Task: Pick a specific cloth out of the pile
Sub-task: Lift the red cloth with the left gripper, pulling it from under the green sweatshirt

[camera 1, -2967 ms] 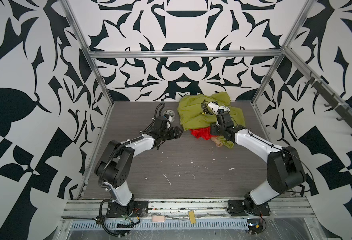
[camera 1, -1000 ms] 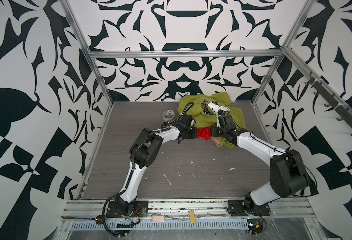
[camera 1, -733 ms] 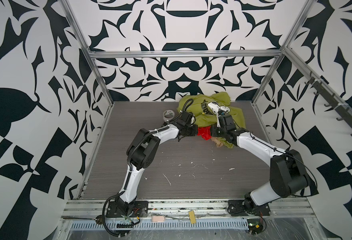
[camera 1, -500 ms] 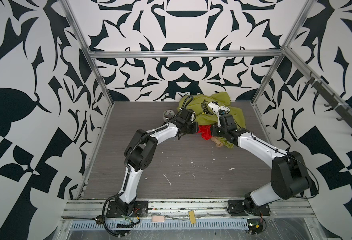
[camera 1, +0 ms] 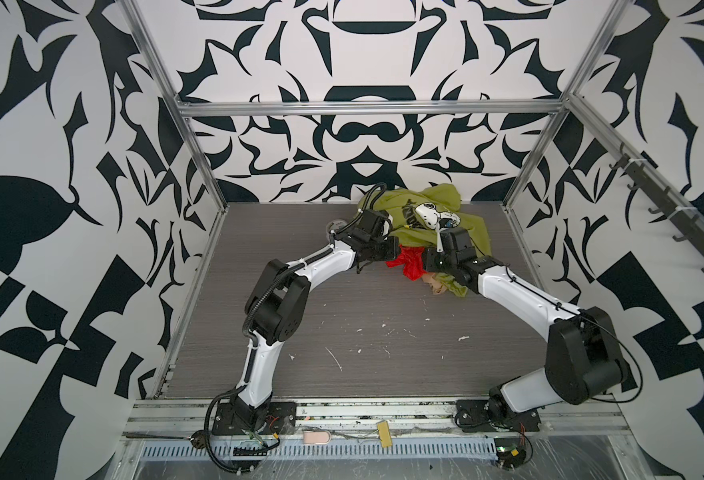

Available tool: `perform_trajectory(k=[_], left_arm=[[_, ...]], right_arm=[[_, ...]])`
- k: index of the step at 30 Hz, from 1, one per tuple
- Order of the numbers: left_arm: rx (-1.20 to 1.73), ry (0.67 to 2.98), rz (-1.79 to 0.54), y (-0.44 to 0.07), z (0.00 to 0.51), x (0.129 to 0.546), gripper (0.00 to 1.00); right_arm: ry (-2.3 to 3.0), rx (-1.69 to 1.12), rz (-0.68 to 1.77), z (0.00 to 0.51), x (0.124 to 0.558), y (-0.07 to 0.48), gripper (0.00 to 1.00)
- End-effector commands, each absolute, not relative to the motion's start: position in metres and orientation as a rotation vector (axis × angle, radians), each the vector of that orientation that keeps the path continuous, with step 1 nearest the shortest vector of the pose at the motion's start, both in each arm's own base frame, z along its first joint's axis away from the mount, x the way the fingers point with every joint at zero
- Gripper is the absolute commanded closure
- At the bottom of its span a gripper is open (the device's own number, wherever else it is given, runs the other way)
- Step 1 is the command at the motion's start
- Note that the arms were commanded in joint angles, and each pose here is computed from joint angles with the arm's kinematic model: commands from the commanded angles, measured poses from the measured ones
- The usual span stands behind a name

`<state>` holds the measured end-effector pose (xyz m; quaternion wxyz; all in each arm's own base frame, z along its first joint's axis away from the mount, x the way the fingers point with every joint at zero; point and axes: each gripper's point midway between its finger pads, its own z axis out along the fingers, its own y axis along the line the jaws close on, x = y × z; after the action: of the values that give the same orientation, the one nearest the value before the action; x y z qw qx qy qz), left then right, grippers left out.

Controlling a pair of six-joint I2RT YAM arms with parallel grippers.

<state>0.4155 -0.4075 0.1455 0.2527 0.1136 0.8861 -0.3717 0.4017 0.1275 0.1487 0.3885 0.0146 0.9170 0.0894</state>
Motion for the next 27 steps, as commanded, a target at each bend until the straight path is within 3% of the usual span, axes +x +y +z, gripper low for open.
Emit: perform_trajectory(k=[1,27], left_arm=[[0.317,2.301,-1.079,-0.408,0.205,0.417,0.96],[0.354,2.085,-1.247,-0.404,0.313,0.424,1.0]], right_arm=[[2.251,0.024,0.23,0.183,0.407,0.128,0.43],[2.186,-0.05,0.205,0.219,0.402,0.125,0.43]])
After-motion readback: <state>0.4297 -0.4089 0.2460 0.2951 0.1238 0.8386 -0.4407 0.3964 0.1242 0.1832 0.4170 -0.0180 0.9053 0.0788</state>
